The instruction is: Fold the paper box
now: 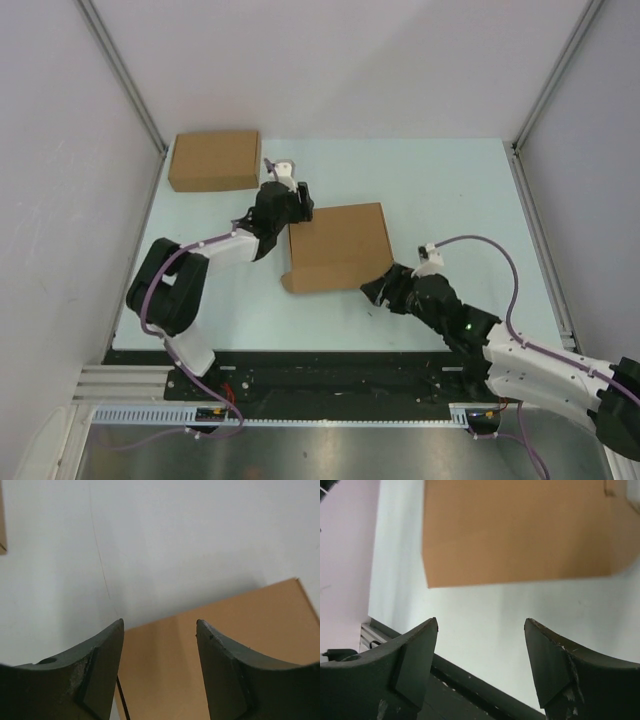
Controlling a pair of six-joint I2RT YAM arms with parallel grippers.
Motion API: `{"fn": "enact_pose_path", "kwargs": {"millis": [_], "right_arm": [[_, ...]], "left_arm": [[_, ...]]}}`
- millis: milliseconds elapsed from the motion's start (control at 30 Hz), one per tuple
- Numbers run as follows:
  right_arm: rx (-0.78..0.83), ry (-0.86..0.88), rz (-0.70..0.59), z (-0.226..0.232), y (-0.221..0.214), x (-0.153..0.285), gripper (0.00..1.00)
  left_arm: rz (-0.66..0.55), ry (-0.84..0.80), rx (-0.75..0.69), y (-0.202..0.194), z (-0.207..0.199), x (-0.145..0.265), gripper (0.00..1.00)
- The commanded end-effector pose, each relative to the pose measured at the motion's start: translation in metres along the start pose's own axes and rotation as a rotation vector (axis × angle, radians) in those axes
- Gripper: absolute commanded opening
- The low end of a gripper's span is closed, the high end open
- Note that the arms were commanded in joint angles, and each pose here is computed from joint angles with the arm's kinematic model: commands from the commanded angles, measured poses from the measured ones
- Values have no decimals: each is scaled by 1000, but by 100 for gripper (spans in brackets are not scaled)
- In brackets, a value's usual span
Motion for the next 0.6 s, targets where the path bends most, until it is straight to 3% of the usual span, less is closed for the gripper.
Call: {"fn": "enact_pose_path", "kwargs": {"millis": [0, 267, 567], "right_arm": [[-168, 2, -108, -1, -8, -4, 76], [-203, -36, -91, -10, -38, -35, 77], [-295, -47, -204, -31, -45, -53, 76]], "left_arm": [[82, -79, -68, -11, -6, -9, 64], [206, -84, -79, -46, 1, -19, 62], [282, -55, -93, -70, 12, -23, 61]]}}
Point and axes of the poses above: each gripper's point midway between its finger pads, its own x axis back along the fingers, its own z axis along the line the jaws close on, y = z × x, the point moved 5 cm from there along x, back along the fingers, and after that the axes turned 12 degrees about x, right-handed, at the moved point
